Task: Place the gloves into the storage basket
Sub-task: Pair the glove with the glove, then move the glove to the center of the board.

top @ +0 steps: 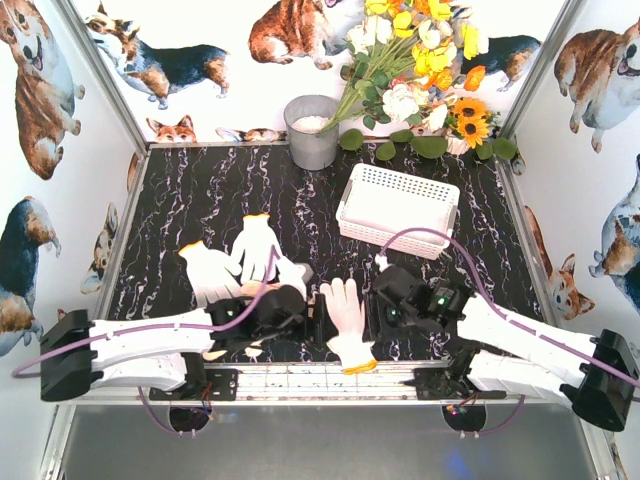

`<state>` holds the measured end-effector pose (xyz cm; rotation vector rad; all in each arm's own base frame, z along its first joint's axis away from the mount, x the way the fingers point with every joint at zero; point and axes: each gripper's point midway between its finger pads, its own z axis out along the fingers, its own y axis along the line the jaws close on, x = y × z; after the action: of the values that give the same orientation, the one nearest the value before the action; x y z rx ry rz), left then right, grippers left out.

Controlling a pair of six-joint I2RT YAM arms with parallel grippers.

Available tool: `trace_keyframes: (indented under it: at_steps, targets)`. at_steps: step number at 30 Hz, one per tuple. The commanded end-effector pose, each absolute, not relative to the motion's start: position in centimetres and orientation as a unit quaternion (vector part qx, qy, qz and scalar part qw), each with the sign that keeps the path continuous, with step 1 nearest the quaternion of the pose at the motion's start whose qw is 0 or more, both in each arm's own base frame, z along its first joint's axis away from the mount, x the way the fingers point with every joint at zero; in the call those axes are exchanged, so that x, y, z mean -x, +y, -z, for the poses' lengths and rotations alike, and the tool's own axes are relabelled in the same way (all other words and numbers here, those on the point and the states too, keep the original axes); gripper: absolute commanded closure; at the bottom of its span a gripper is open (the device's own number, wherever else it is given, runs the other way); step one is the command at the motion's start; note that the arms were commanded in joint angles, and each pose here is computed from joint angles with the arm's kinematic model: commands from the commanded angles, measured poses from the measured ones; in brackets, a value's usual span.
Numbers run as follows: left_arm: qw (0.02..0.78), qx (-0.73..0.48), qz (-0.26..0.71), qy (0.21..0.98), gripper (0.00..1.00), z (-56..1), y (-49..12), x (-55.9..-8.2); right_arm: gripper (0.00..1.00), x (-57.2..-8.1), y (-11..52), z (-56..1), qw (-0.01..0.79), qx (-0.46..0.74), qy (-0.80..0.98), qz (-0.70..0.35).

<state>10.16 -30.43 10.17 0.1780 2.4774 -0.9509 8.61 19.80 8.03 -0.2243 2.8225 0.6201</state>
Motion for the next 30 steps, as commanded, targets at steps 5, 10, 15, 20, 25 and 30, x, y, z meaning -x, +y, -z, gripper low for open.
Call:
trace_keyframes:
  at_steps: [5,10,15,20,25,30]
  targets:
    - [0.294,-0.013,0.334,0.895,0.26,-10.5,-29.0,-14.7,0.37,-12.9,20.9,-9.3,0.164,0.048,0.957,-0.235]
    - [0.287,0.013,0.351,0.891,0.27,-9.4,-30.0,-15.9,0.37,-14.7,20.5,-7.9,0.173,0.018,0.954,-0.244]
    - [0.268,0.019,0.333,0.904,0.28,-6.8,-29.8,-15.6,0.38,-15.9,19.7,-6.6,0.189,-0.011,0.950,-0.250]
    - [0.245,0.012,0.339,0.908,0.34,-5.3,-30.3,-14.9,0.43,-15.9,19.8,-5.3,0.184,-0.024,0.949,-0.257]
    - [0.245,0.021,0.322,0.914,0.42,-3.7,-29.8,-15.0,0.49,-15.7,19.4,-3.9,0.179,-0.032,0.953,-0.244]
    - [0.236,0.020,0.329,0.914,0.51,-2.6,-30.7,-15.1,0.58,-15.7,18.6,-2.9,0.179,-0.038,0.958,-0.223]
